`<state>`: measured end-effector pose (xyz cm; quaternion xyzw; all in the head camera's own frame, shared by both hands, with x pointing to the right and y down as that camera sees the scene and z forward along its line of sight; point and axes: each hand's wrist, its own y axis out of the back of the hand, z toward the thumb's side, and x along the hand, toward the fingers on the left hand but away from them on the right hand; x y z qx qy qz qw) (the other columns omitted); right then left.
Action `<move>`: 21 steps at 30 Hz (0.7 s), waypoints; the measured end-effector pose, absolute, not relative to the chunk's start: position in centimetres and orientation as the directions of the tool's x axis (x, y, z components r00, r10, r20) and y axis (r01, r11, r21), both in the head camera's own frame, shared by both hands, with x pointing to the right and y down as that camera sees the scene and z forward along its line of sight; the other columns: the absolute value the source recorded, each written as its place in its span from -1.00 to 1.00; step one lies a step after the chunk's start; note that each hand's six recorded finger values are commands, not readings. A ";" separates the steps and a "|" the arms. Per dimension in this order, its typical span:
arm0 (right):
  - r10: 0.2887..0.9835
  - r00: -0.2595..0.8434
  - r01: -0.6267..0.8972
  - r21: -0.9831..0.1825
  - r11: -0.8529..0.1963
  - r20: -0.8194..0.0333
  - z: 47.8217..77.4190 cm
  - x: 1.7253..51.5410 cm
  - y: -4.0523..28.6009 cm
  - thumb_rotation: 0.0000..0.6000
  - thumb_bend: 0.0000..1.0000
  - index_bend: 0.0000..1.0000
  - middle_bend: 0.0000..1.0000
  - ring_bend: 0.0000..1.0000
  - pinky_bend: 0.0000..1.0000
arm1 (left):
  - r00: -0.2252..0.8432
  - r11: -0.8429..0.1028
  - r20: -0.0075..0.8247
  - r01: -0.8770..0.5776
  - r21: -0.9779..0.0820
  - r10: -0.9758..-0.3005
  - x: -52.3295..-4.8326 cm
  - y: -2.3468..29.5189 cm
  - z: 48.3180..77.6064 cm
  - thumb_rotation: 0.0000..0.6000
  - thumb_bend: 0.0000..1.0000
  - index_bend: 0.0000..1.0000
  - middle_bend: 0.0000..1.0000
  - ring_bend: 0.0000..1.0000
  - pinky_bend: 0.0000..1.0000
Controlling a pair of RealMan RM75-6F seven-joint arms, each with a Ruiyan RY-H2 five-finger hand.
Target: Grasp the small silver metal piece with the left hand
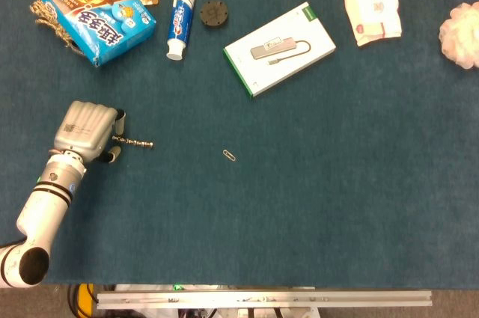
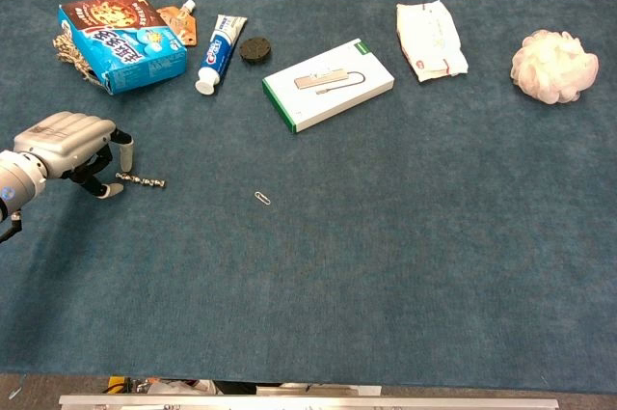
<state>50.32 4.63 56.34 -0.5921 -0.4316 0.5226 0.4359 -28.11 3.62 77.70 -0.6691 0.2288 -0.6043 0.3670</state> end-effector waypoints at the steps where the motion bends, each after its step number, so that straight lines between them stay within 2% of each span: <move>1: 0.967 0.082 0.055 -0.967 -0.248 -0.243 56.3 50.3 4.6 1.00 -0.53 -0.30 -0.20 -0.35 -0.05 | 0.164 -0.626 0.642 0.138 -0.767 -0.749 -28.1 3.6 77.7 1.00 -0.50 -0.04 0.75 0.73 1.00; 15: 0.968 0.074 0.053 -0.969 -0.243 -0.239 56.2 50.5 4.8 1.00 -0.53 -0.30 -0.20 -0.35 -0.05 | 0.156 -0.640 0.651 0.122 -0.759 -0.743 -28.0 3.3 78.2 1.00 -0.49 0.00 0.75 0.73 1.00; 21: 0.969 0.071 0.054 -0.969 -0.239 -0.235 56.1 50.5 4.9 1.00 -0.53 -0.30 -0.20 -0.35 -0.05 | 0.154 -0.642 0.654 0.123 -0.757 -0.741 -27.9 3.2 78.4 1.00 -0.40 0.00 0.75 0.73 1.00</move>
